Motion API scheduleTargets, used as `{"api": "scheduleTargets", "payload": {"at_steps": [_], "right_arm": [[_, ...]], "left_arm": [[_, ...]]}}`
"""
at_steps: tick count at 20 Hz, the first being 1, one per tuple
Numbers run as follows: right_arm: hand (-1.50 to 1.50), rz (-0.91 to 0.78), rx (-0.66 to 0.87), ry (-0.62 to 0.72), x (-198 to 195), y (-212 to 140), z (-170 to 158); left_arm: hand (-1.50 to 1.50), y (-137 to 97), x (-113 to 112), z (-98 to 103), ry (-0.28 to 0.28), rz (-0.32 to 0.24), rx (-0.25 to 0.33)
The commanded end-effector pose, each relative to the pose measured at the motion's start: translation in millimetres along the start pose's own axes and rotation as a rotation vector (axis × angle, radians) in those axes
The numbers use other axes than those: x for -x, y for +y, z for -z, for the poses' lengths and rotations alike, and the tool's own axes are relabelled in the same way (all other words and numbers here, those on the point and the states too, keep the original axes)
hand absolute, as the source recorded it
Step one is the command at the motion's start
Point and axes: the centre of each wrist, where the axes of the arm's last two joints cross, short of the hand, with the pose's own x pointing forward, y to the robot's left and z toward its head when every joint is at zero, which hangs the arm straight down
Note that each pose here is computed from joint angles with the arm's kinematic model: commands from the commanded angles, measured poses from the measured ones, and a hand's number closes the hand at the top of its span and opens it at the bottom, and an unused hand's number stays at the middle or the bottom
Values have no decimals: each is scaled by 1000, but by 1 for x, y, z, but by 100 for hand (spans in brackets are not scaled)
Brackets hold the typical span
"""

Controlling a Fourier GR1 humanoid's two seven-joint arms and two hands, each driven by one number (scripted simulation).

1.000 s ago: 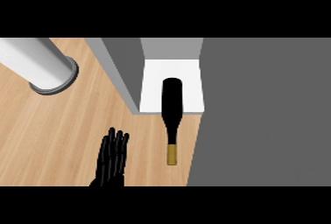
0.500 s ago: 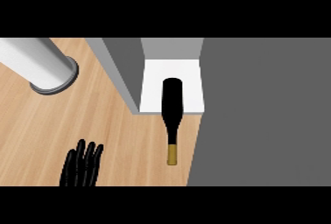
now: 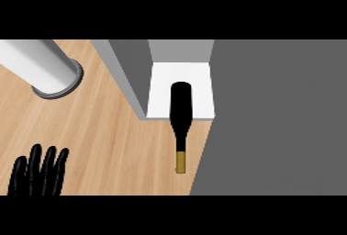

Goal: Pick up the wine, place it into the cabinet and close the cabinet

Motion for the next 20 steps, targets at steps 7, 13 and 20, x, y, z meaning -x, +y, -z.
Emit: {"api": "scheduleTargets", "payload": {"at_steps": [7,13,20], "right_arm": [[150,7,-190,-118,-25,59,-9],[150,52,-189,-114,-27,90,-5],[150,14,-143,-139,-26,108,11]], "left_arm": [[-150,52,-17,1,11,26,-20],[-150,70,-32,32,-18,41,-27],[-150,90,-35,25,-2,46,11]]}}
